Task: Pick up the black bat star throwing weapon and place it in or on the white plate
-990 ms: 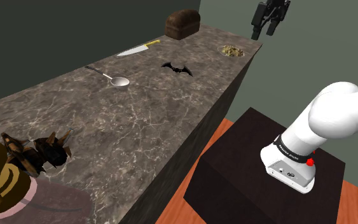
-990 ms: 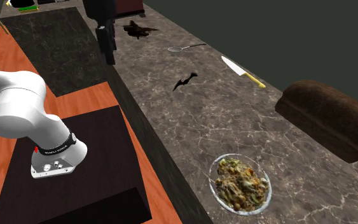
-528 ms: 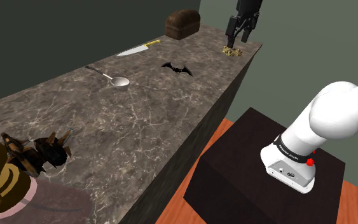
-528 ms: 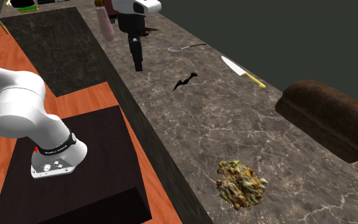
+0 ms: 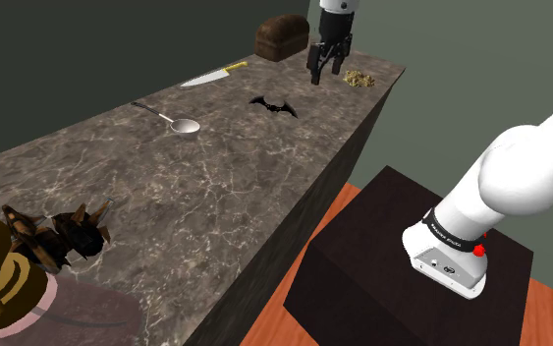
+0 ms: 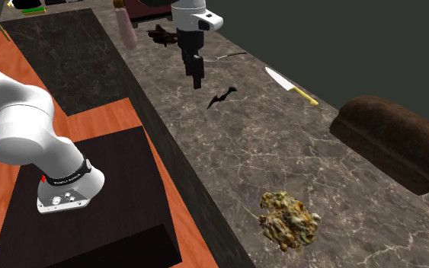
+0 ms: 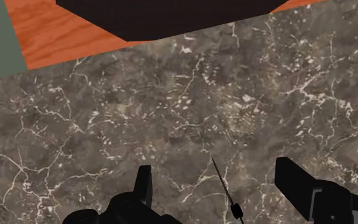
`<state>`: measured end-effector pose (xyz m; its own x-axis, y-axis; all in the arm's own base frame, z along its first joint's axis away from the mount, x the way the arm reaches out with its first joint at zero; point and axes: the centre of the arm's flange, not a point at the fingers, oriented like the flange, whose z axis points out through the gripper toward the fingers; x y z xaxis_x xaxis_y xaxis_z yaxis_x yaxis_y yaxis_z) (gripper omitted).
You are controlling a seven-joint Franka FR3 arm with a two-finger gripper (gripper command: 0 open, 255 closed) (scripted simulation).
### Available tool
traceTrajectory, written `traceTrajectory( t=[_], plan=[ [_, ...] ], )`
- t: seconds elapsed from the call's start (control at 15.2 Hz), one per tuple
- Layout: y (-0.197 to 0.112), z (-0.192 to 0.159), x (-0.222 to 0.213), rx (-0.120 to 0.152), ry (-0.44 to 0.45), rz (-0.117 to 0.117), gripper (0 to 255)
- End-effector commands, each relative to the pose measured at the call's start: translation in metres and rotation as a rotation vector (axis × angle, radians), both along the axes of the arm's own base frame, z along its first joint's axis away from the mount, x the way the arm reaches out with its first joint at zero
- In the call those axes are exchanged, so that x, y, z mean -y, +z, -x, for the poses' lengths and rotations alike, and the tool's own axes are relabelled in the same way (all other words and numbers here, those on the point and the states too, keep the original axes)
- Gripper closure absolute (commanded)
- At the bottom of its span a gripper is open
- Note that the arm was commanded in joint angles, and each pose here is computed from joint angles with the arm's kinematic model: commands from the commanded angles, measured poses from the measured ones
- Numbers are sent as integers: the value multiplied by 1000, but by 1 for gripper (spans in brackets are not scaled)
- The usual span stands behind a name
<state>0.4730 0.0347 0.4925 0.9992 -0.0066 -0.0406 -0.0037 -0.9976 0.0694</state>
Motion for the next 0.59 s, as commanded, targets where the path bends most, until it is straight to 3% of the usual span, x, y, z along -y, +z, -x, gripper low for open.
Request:
traceTrajectory(
  t=[0.0, 0.53],
  plan=[
    [-16, -19, -9, 3, 22, 4, 0],
    [-72, -99, -47, 11, 108, 23, 0]
  ],
)
